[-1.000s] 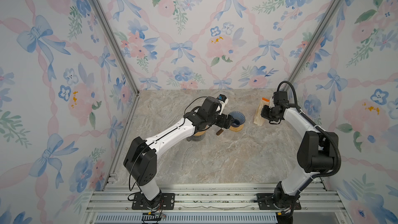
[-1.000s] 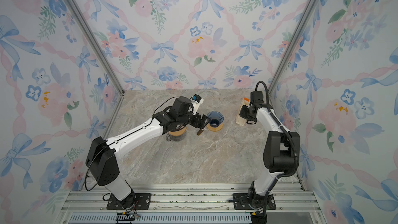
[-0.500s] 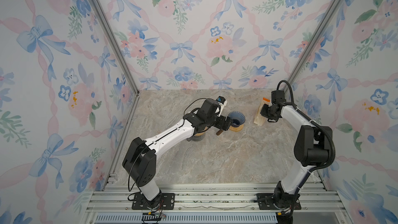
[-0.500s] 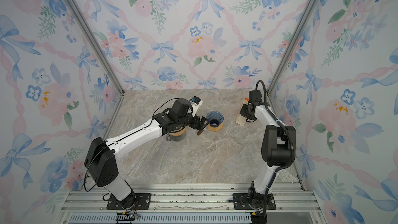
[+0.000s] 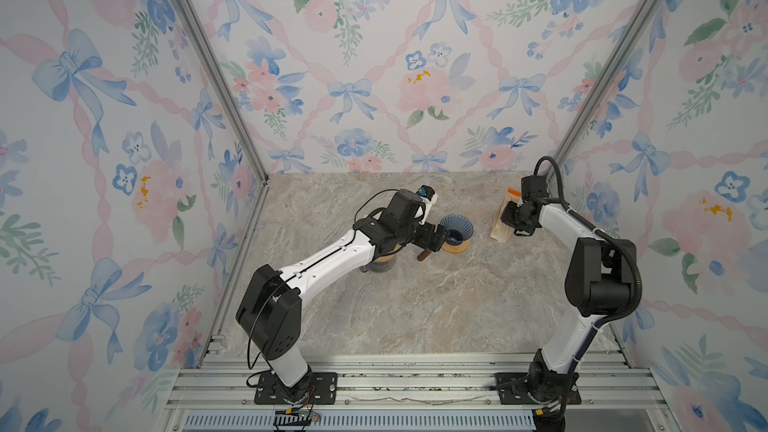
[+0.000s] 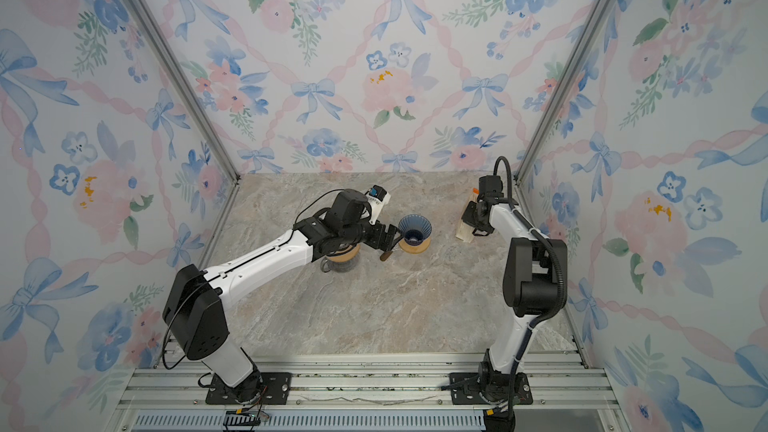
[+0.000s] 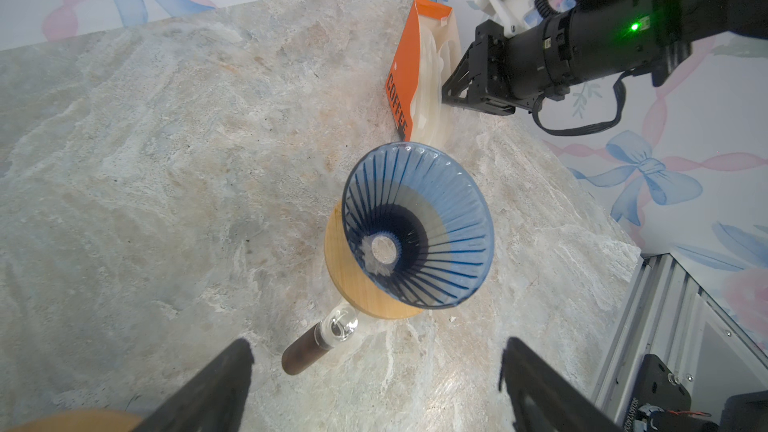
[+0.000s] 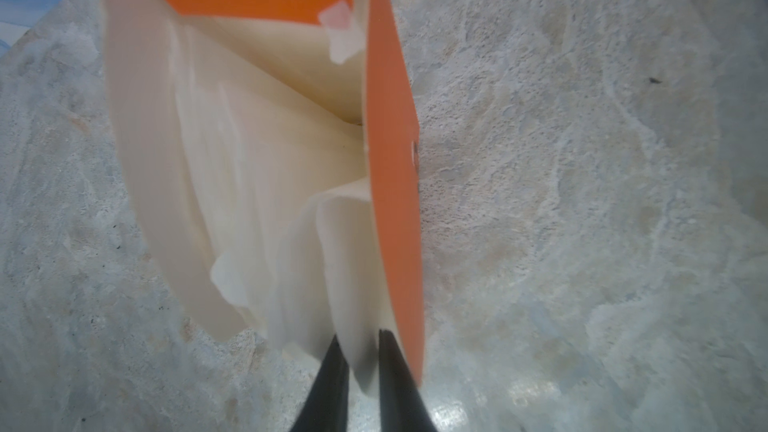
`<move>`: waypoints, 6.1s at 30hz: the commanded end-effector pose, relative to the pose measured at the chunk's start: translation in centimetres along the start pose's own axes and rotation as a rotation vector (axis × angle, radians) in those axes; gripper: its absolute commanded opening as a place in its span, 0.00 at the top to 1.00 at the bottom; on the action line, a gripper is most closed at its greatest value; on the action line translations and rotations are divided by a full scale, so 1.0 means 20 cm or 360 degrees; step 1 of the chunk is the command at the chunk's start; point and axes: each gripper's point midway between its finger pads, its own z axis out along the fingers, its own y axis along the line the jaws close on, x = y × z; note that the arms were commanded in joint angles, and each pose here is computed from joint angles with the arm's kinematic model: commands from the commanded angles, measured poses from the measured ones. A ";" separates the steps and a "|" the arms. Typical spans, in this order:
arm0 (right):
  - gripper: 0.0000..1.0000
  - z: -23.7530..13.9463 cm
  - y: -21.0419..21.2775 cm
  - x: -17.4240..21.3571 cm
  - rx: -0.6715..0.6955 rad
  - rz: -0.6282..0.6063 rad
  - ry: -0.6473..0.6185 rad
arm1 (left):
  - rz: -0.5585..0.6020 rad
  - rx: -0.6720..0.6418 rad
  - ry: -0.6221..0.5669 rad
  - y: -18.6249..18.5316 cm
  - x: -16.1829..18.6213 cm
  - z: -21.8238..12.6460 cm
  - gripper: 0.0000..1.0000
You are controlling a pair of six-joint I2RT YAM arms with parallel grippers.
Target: Place the coffee filter in the dripper
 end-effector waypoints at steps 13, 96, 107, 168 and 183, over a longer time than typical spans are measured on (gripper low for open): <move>1.00 -0.03 0.00 -0.04 0.0026 -0.0001 -0.0052 | 0.0003 0.0025 -0.0039 -0.01 -0.06 0.01 0.05; 1.00 -1.31 0.56 0.24 -0.0855 -0.0664 0.0212 | 0.0072 0.0111 -0.0188 -0.06 -0.26 -0.12 0.03; 1.00 -1.35 0.63 0.42 -0.0856 -0.0610 0.0472 | 0.0102 0.0249 -0.0246 -0.15 -0.34 -0.21 0.03; 0.89 -0.96 0.66 0.50 -0.0626 -0.0592 0.0627 | -0.0117 0.0039 0.0026 0.06 -0.16 0.21 0.33; 0.78 -0.93 0.66 0.48 -0.0410 -0.0762 0.0490 | -0.0012 -0.0092 0.0062 0.10 -0.17 0.21 0.34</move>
